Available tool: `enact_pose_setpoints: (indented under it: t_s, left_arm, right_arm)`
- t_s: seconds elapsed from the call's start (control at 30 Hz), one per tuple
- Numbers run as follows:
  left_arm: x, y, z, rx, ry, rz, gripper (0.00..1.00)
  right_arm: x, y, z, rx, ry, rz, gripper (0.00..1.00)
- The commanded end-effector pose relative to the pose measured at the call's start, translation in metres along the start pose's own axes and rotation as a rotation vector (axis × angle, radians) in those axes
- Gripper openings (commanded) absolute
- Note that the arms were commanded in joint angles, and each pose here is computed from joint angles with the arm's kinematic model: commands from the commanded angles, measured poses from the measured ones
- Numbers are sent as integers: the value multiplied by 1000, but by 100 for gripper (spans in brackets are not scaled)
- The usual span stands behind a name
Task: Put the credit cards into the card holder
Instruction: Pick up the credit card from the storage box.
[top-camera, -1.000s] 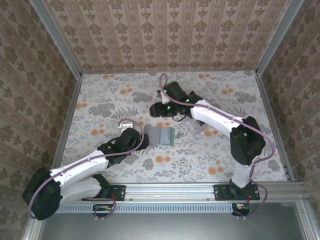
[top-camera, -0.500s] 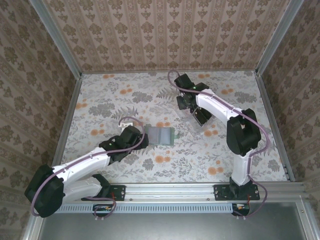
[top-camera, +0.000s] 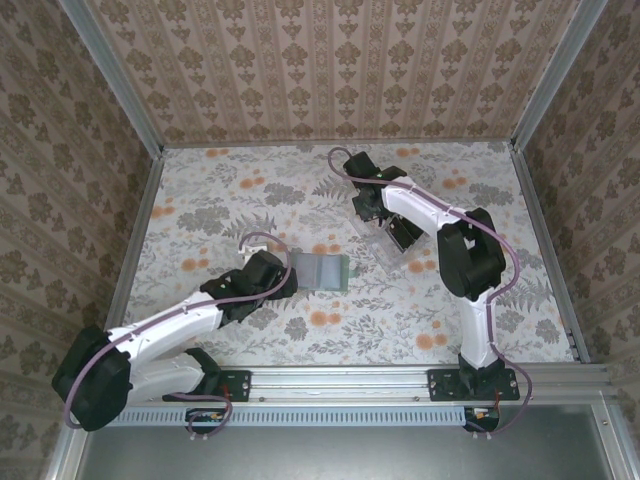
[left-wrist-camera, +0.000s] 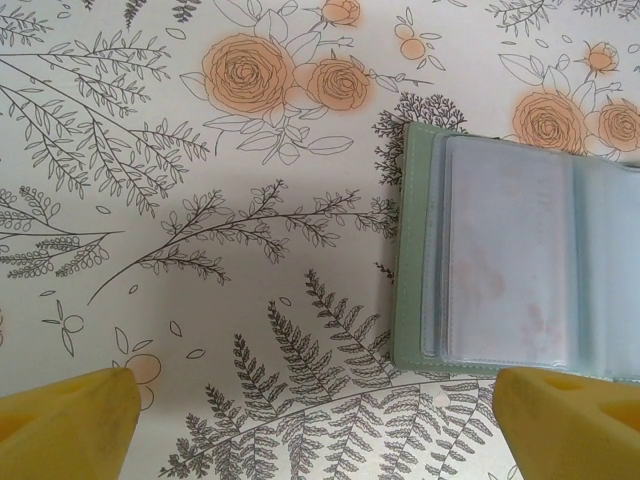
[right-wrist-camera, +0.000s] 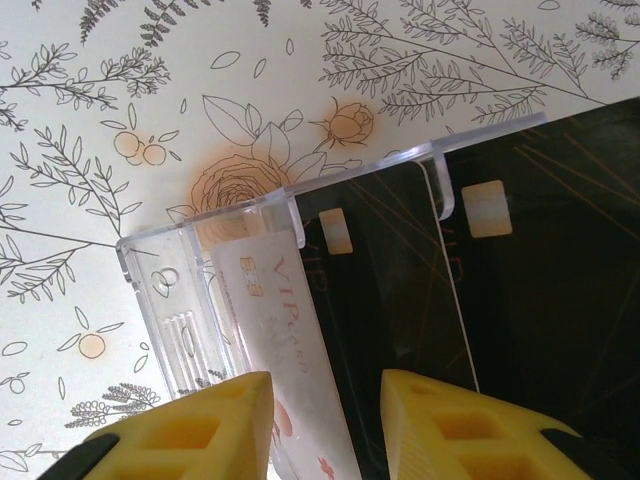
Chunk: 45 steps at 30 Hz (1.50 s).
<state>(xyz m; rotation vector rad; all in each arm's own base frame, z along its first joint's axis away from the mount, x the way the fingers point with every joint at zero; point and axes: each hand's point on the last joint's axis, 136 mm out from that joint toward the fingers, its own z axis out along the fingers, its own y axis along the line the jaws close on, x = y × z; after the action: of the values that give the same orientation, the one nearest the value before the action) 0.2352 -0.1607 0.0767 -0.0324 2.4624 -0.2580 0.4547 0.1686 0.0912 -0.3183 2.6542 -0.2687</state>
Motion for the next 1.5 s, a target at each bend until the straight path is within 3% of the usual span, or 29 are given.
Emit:
enact_pose_setpoints:
  t_s: [0.0,0.17,0.73,1.07,1.27,1.47]
  left_arm:
    - [-9,-2,-2,-5,-8,-19,100]
    - [-8,-2,-1,-6,-7,-16,100]
    - [-8,0,-3,-8,-12,-6,100]
    - [-11,0,-3,-18,-15,1,100]
    - [-15,12,-3,-93,-18,-7,100]
    - [-16,23,-2,-156,-9,-20,100]
  right_arm:
    - [-3,1,3,-10,8,-15,31]
    - [-3,3,1,-26,11,-17,21]
    - [-9,10,-10,-198,13,61,3]
    - [-34,10,-76,-333,-134,154,0]
    - [-29,44,-119,-547,-195,252,0]
    - [6,113,-124,-716,-203,374,0]
